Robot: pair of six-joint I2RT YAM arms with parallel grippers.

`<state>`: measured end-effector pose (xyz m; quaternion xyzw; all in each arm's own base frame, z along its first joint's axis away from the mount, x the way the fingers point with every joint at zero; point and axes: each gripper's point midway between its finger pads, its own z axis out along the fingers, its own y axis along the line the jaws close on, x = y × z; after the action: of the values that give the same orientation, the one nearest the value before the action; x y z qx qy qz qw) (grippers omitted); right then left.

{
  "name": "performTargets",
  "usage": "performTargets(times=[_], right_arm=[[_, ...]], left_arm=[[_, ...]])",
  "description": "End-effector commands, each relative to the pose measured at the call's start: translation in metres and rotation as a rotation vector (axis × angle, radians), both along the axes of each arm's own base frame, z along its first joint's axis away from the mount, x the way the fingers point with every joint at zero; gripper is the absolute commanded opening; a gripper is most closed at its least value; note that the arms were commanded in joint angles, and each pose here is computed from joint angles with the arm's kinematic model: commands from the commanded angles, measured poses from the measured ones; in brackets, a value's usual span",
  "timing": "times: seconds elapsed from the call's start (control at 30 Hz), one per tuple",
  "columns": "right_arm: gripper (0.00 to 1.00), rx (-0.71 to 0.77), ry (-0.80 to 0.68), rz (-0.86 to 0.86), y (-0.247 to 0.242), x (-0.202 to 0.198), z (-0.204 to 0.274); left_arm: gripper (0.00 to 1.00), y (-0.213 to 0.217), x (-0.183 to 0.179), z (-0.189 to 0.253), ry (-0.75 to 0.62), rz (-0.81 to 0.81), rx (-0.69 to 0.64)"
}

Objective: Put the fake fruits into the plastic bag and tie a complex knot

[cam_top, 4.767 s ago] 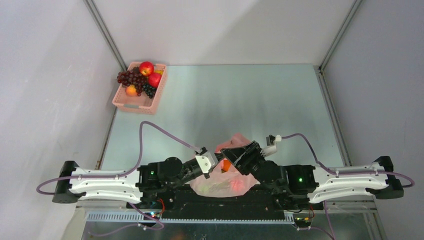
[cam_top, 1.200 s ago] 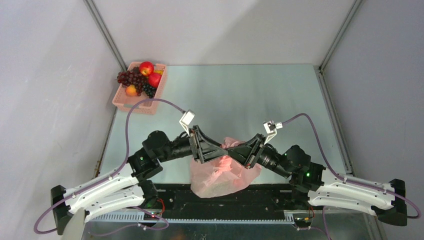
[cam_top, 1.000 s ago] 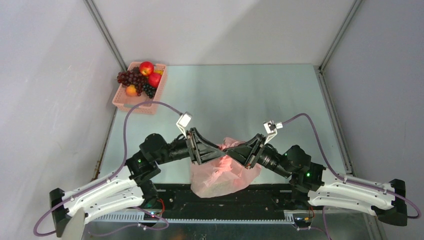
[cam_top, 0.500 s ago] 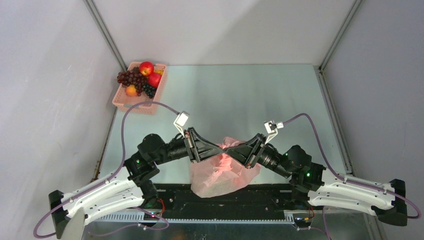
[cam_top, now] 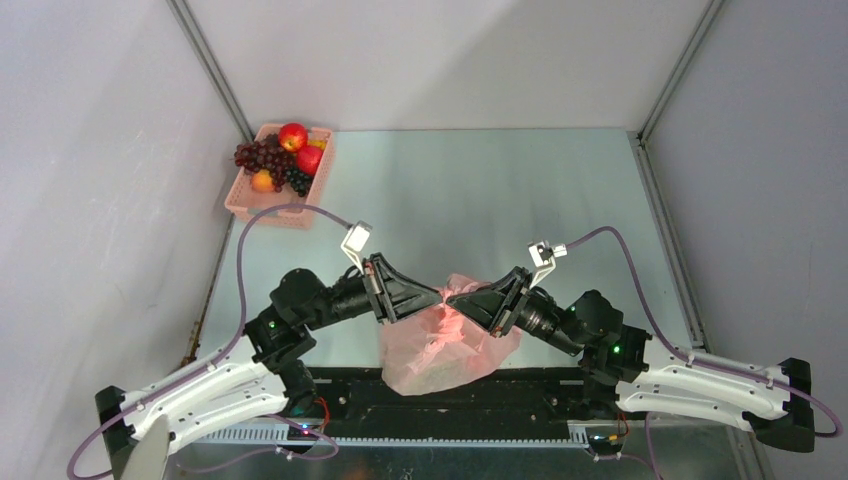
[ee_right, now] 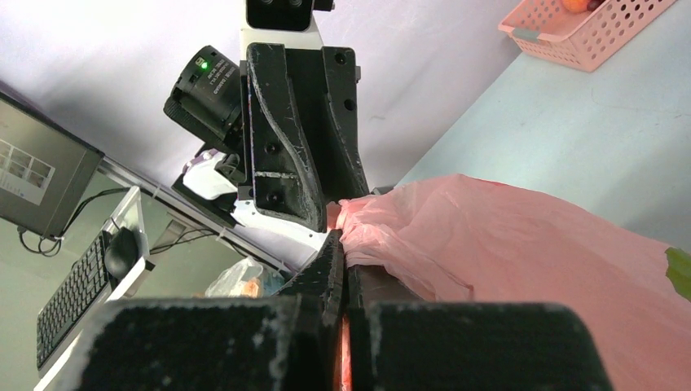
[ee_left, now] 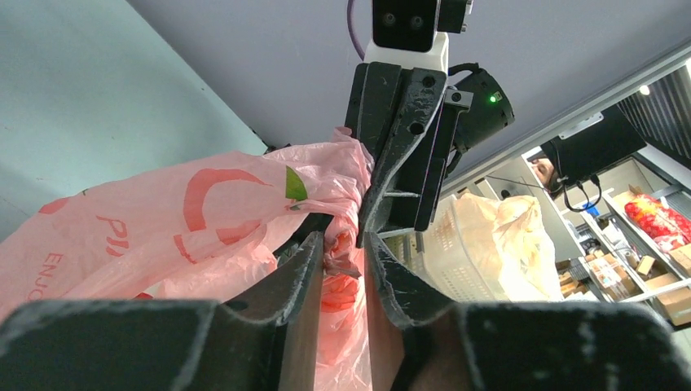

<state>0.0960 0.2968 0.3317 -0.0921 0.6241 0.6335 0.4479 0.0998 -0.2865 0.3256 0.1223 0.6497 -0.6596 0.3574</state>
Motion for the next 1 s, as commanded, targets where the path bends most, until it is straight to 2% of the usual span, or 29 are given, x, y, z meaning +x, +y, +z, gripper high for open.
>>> performTargets(times=[0.0, 0.17, 0.27, 0.47, 0.7, 0.77, 0.87, 0.97], right_arm=[[0.0, 0.044, -0.017, -0.005, -0.0037, 0.0001, 0.0127], [0.0, 0.044, -0.017, -0.006, -0.0041, 0.0004, 0.0125], [0.0, 0.046, -0.017, -0.007, -0.0045, 0.0003, 0.0133], [0.0, 0.046, -0.019, -0.007, -0.0045, 0.0002, 0.0133], [0.0, 0.052, -0.02, -0.005, -0.005, -0.0003, 0.0149], [0.0, 0.051, -0.019, -0.005, -0.0051, -0.0003, 0.0145], [0.0, 0.049, -0.018, -0.008, -0.0057, 0.0001, 0.0142], [0.0, 0.05, -0.013, -0.009, -0.0067, 0.0, 0.0142]], left_arm=[[0.3, -0.0025, -0.004, 0.0036, 0.002, -0.036, -0.009], [0.3, -0.0036, -0.0049, 0.002, 0.002, -0.045, -0.005], [0.24, -0.0024, -0.0038, 0.0016, 0.001, -0.035, -0.007], [0.26, 0.0001, -0.0044, 0.0017, -0.003, -0.029, -0.01], [0.2, 0.001, -0.0054, 0.0052, -0.01, -0.032, -0.02], [0.16, 0.0005, -0.0063, 0.0048, -0.01, -0.038, -0.018], [0.04, 0.0007, -0.0066, 0.0031, -0.011, -0.039, -0.016], [0.0, 0.0023, -0.0067, 0.0031, -0.019, -0.033, -0.016]])
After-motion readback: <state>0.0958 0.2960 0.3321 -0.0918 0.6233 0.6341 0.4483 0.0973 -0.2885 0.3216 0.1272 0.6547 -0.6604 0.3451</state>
